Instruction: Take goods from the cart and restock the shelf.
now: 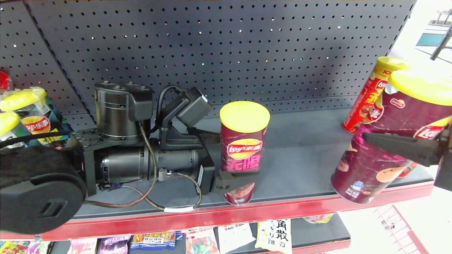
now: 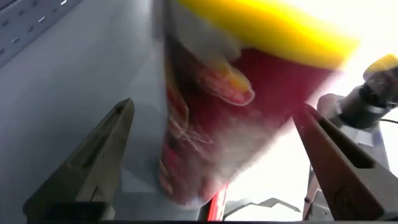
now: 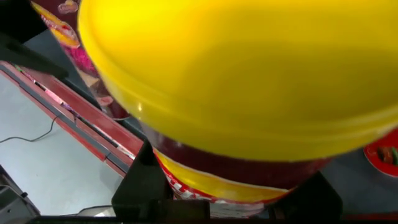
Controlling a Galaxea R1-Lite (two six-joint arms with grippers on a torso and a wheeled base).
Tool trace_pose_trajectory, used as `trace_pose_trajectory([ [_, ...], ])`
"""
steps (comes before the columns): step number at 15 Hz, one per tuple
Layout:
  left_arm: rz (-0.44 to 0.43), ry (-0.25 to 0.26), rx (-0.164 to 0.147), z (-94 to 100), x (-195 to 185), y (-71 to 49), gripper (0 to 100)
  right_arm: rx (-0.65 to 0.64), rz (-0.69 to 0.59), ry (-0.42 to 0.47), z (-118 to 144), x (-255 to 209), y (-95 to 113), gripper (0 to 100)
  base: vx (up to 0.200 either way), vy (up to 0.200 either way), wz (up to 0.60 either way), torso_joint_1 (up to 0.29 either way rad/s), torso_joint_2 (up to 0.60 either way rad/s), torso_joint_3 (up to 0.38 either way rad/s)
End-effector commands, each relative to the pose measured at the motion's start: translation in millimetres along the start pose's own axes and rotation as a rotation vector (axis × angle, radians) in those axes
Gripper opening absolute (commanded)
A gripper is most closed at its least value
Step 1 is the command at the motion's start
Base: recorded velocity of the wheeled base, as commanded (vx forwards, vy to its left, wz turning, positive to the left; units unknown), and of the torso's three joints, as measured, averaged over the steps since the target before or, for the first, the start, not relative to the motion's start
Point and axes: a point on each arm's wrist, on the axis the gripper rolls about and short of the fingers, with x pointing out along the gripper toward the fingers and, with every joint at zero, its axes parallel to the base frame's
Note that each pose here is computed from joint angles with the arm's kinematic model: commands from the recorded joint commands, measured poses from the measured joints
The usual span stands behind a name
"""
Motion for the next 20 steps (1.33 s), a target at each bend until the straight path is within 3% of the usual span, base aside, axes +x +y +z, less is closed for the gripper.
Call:
trace_pose_trajectory([
  [1, 0.027, 0.006, 0.002, -3.9, -12, -6.5, 100, 0.005, 0.008, 0.031, 10, 31, -10, 0, 0.0, 0.0, 0.0, 0.0, 0.0, 0.0],
  [6, 0.105, 0.016, -0.002, -17.1, -52, -27.9, 100, -0.003, 0.061, 0.034, 22, 95, -14, 0, 0.0, 0.0, 0.0, 0.0, 0.0, 0.0],
  [10, 0.139, 0.072, -0.035, -52.1, -88, -45.3, 100, -0.011, 0.039, -0.018, 16, 164, -28, 0, 0.0, 0.0, 0.0, 0.0, 0.0, 0.0],
  [13, 0.251, 0.053, -0.033, -52.9, -109, -48.0, 100, -0.008, 0.039, -0.02, 15, 204, -37, 0, 0.0, 0.0, 0.0, 0.0, 0.0, 0.0],
  [15, 0.338, 0.066, -0.045, -53.6, -120, -46.7, 100, -0.009, 0.045, -0.019, 14, 220, -37, 0, 0.0, 0.0, 0.0, 0.0, 0.0, 0.0],
  [20, 0.356, 0.075, -0.074, -58.4, -127, -51.1, 100, -0.004, 0.082, -0.042, 20, 235, -25, 0, 0.0, 0.0, 0.0, 0.0, 0.0, 0.0],
])
